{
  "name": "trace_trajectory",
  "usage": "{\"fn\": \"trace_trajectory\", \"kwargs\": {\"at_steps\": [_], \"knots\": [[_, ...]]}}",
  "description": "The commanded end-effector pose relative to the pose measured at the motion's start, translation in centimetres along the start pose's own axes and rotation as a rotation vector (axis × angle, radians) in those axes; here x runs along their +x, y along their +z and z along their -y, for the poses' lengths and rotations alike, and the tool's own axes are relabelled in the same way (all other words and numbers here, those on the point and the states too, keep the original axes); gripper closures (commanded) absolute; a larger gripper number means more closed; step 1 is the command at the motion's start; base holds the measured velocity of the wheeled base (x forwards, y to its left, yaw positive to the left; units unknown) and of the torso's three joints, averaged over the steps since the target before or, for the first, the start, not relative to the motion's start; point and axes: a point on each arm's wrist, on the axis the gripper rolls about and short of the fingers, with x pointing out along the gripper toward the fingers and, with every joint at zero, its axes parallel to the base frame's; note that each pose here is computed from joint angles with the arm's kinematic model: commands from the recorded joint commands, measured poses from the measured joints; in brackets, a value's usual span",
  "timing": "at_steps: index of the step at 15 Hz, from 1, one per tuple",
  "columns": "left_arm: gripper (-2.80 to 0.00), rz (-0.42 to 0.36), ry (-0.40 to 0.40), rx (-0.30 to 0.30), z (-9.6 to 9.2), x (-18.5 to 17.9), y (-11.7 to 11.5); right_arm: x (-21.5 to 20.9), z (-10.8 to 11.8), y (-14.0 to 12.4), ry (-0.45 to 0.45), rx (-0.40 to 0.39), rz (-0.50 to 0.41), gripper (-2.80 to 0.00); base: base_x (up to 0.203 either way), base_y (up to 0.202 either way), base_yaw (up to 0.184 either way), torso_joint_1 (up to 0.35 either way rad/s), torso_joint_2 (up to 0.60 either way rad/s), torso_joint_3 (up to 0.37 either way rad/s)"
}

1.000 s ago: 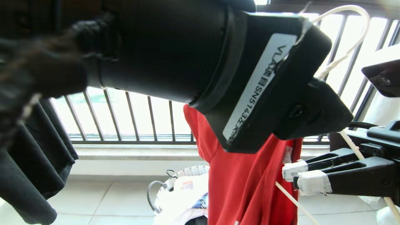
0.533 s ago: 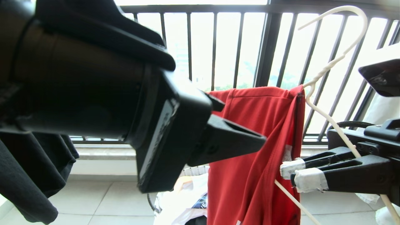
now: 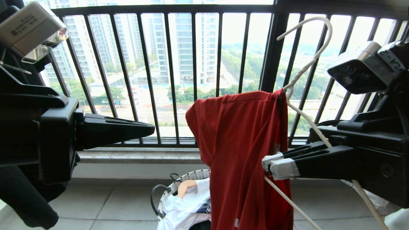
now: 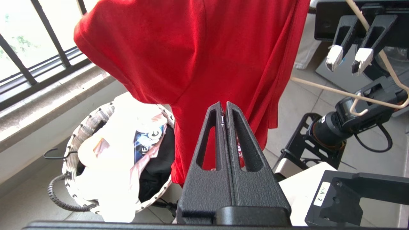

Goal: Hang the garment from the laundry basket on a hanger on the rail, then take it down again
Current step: Hang the clothes on the clothes rack

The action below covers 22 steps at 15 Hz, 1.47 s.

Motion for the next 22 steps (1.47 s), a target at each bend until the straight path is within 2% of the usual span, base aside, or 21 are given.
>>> {"fn": "trace_trajectory", "kwargs": {"at_steps": [1, 2, 3, 6, 9, 12, 14, 15, 16, 17, 18, 20, 22], "knots": [[0.0, 0.026, 0.023, -0.034, -1.5, -1.3, 0.1, 1.0, 1.3, 0.5, 0.04, 0.058, -0.07, 0.0, 0.0, 0.0, 0.0, 0.0, 0.0, 0.0], [0.0, 0.024, -0.01, -0.048, -2.1, -1.4, 0.4, 1.1, 1.6, 0.2, 0.078, 0.018, -0.089, 0.0, 0.0, 0.0, 0.0, 0.0, 0.0, 0.0], [0.0, 0.028, -0.075, -0.052, -2.3, -1.5, 0.8, 1.0, 1.5, 0.0, 0.119, -0.009, -0.098, 0.0, 0.0, 0.0, 0.0, 0.0, 0.0, 0.0], [0.0, 0.028, -0.137, -0.061, -3.7, -0.6, 3.0, 0.7, 1.3, 0.3, 0.181, -0.093, -0.091, 0.0, 0.0, 0.0, 0.0, 0.0, 0.0, 0.0], [0.0, -0.014, -0.188, -0.004, -4.0, -0.2, 5.9, 0.9, 1.6, 0.5, 0.302, -0.137, -0.096, 0.0, 0.0, 0.0, 0.0, 0.0, 0.0, 0.0], [0.0, -0.041, -0.289, 0.074, -3.2, -1.0, 8.2, 1.0, 1.4, 0.8, 0.346, -0.163, -0.091, 0.0, 0.0, 0.0, 0.0, 0.0, 0.0, 0.0], [0.0, -0.078, -0.371, 0.088, -2.7, -0.2, 8.7, 0.9, 1.1, 0.9, 0.419, -0.171, -0.099, 0.0, 0.0, 0.0, 0.0, 0.0, 0.0, 0.0], [0.0, -0.1, -0.415, 0.089, -2.2, 0.4, 8.5, 0.9, 1.0, 1.0, 0.424, -0.176, -0.097, 0.0, 0.0, 0.0, 0.0, 0.0, 0.0, 0.0], [-0.92, -0.118, -0.44, 0.083, -2.1, 0.9, 8.3, 0.9, 1.0, 1.1, 0.429, -0.178, -0.097, 0.0, 0.0, 0.0, 0.0, 0.0, 0.0, 0.0], [-2.8, -0.131, -0.46, 0.081, -2.0, 1.6, 8.2, 0.9, 1.0, 1.1, 0.446, -0.178, -0.1, 0.0, 0.0, 0.0, 0.0, 0.0, 0.0, 0.0], [-2.8, -0.148, -0.469, 0.084, -1.9, 2.4, 8.0, 0.9, 0.9, 1.1, 0.462, -0.177, -0.104, 0.0, 0.0, 0.0, 0.0, 0.0, 0.0, 0.0], [-2.8, -0.19, -0.395, 0.149, -1.9, 4.0, 7.6, 1.2, 1.1, 1.0, 0.471, -0.168, -0.11, 0.0, 0.0, 0.0, 0.0, 0.0, 0.0, 0.0], [-2.8, -0.19, -0.387, 0.174, -2.0, 4.3, 7.5, 1.2, 1.0, 1.1, 0.47, -0.172, -0.108, 0.0, 0.0, 0.0, 0.0, 0.0, 0.0, 0.0]]}}
